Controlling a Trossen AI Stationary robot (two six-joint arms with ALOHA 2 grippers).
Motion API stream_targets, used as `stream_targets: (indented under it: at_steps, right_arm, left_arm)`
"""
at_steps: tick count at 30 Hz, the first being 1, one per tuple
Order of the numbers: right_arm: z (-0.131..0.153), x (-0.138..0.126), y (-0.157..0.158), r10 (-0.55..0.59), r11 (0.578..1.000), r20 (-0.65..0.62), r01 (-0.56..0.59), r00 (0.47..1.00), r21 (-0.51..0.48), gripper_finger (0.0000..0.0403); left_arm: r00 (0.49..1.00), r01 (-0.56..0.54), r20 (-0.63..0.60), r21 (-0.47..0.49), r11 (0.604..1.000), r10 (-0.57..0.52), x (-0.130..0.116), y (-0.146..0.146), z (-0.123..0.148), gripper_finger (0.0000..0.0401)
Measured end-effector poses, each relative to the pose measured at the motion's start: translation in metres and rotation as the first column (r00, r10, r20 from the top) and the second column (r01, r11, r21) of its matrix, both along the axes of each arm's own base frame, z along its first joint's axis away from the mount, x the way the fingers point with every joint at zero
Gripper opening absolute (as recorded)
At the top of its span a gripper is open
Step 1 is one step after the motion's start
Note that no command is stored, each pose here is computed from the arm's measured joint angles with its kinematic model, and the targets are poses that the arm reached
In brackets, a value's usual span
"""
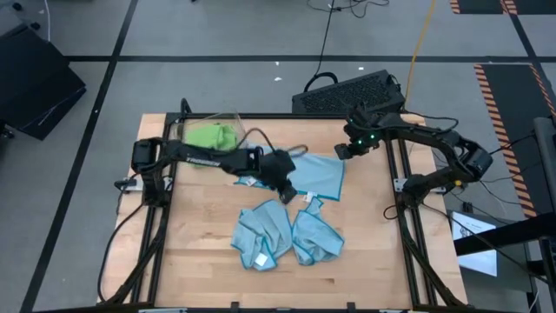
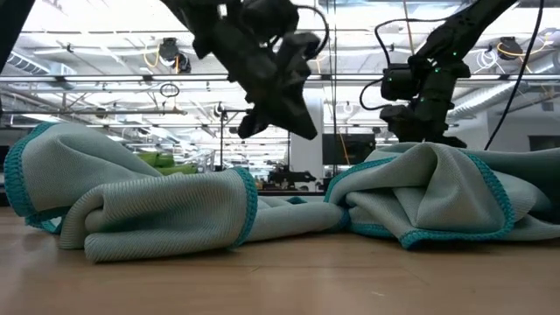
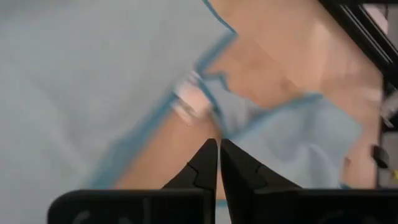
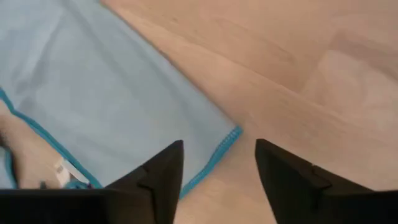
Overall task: Fold microfiber towels
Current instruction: Fold the top center blue microfiber cloth
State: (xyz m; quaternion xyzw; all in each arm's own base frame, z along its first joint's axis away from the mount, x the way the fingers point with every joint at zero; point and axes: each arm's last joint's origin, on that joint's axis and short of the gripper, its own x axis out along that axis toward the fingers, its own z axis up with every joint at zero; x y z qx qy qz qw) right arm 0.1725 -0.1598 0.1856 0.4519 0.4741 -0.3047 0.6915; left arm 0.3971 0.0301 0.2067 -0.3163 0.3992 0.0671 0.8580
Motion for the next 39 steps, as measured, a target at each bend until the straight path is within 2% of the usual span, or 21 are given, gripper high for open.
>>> stream_targets:
  at_steps: [3,6,10,14,16,19,24,26,28,34,39]
  right_arm:
    - [-0.001,-0.003,-0.001,0.046,0.999,-0.022,-0.047,0.999,-0.021,0.0214]
    - [-0.009,-0.001,-0.008,0.036,0.999,-0.039,-0.037,0.999,-0.025,0.0224]
    - [-0.023,0.001,-0.014,0.029,0.999,-0.033,-0.027,0.999,0.047,0.0231]
    - [-0.036,0.005,-0.017,0.057,0.996,-0.054,-0.052,0.997,0.073,0.0231]
    - [-0.041,0.006,-0.018,0.075,0.994,-0.065,-0.069,0.995,0.082,0.0231]
    - [-0.047,0.007,-0.019,0.094,0.989,-0.053,-0.088,0.994,0.118,0.0227]
    - [-0.051,0.010,-0.019,0.103,0.983,-0.032,-0.097,0.994,0.154,0.0198]
    - [-0.051,0.010,-0.019,0.102,0.984,-0.031,-0.096,0.994,0.152,0.0183]
    - [-0.051,0.009,-0.019,0.099,0.984,-0.030,-0.093,0.995,0.152,0.0165]
    - [-0.049,0.010,-0.014,0.082,0.973,0.012,-0.083,0.997,0.215,0.0113]
    - [-0.048,0.010,-0.015,0.071,0.974,0.025,-0.075,0.997,0.215,0.0093]
  left_arm:
    - [1.000,0.025,-0.001,-0.005,1.000,-0.025,0.002,-0.027,0.000,0.0021]
    - [0.997,0.055,0.048,0.023,0.998,-0.056,0.005,-0.046,0.004,0.0021]
    - [0.988,0.077,0.126,0.092,0.993,-0.089,0.017,-0.044,0.025,0.0021]
    - [0.984,0.071,0.141,0.225,0.972,-0.104,0.028,-0.031,0.043,0.0021]
    - [0.987,0.088,0.106,0.292,0.952,-0.124,0.032,-0.024,0.039,0.0021]
    - [0.974,0.129,0.124,0.384,0.914,-0.190,0.044,-0.018,0.038,0.0022]
    - [0.928,0.263,0.092,0.524,0.810,-0.361,0.068,-0.024,0.031,0.0029]
    - [0.903,0.299,0.102,0.549,0.781,-0.418,0.081,-0.029,0.028,0.0049]
    - [0.886,0.320,0.114,0.553,0.769,-0.450,0.095,-0.033,0.022,0.0078]
    - [0.878,0.356,0.032,0.621,0.698,-0.477,0.130,-0.042,-0.010,0.0164]
    - [0.884,0.376,-0.046,0.663,0.647,-0.466,0.149,-0.042,-0.039,0.0189]
